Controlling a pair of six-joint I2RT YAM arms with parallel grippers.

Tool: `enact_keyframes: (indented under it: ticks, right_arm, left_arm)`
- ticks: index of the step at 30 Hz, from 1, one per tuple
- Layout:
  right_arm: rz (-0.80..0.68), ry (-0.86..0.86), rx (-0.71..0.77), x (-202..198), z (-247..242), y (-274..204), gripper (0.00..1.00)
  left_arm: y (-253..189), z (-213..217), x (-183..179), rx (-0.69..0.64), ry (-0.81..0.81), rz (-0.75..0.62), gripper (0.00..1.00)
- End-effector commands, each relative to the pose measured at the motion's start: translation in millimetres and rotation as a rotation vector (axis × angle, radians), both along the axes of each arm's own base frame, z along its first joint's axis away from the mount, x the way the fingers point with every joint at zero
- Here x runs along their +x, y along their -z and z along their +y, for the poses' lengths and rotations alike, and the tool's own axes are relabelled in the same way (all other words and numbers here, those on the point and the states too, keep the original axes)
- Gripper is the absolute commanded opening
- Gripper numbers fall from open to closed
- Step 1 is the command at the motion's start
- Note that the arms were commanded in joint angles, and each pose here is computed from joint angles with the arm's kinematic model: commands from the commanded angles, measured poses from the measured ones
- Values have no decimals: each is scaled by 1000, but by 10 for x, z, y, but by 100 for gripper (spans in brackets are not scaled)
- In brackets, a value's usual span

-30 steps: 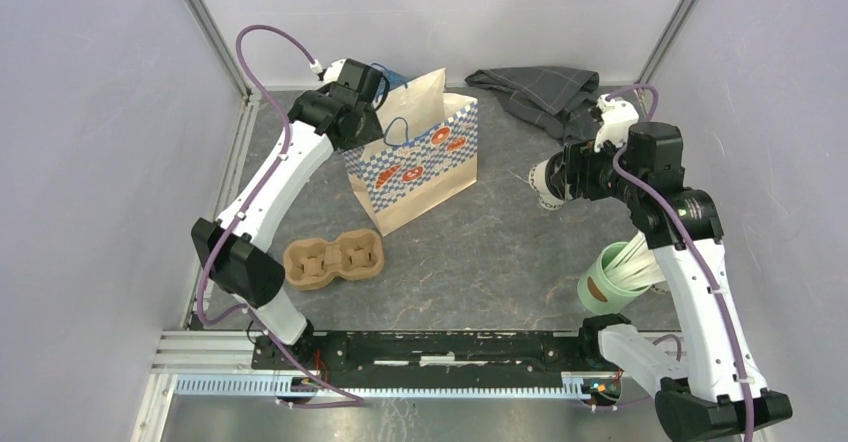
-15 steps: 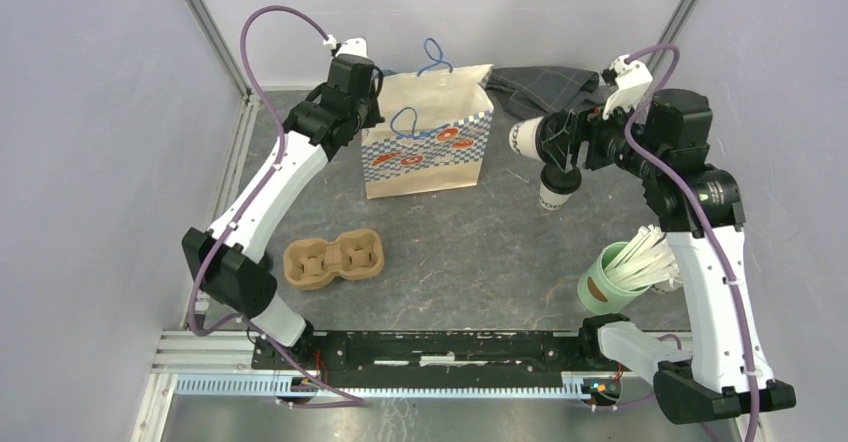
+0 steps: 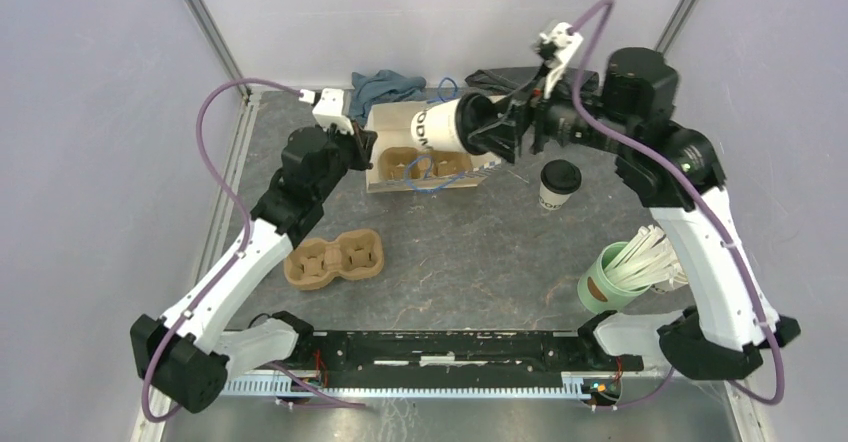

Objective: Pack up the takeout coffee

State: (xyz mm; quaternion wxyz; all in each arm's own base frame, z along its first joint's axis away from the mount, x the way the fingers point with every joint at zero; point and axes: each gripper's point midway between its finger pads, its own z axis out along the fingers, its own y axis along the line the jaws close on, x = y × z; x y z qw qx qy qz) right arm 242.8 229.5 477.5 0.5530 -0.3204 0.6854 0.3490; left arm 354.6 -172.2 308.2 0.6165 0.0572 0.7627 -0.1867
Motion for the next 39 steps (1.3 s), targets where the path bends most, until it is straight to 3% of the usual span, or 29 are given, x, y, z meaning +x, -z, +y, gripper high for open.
enact_keyframes:
  ticks: [1, 7, 17, 26, 31, 39]
  right_arm:
    - [-23, -42, -23, -53, 224, 10, 67]
    - [-67, -98, -231, -68, 439, 490, 67]
    - [-348, -92, -602, -22, 711, 1279, 65]
    - [-568, -78, -817, 97, 866, 1676, 65]
    - [-610, -64, -904, 241, 917, 1836, 66]
    - [-572, -168, -892, 215, 1191, 2191, 64]
  left_arm:
    - [-399, -49, -152, -62, 79, -234, 2]
    - [-331, 35, -378, -64, 101, -302, 2]
    - [-87, 77, -646, -48, 156, -340, 2]
    - [28, 96, -810, -75, 184, -374, 2]
    - [179, 89, -842, -70, 197, -361, 2]
    - [295, 170, -832, -73, 150, -330, 2]
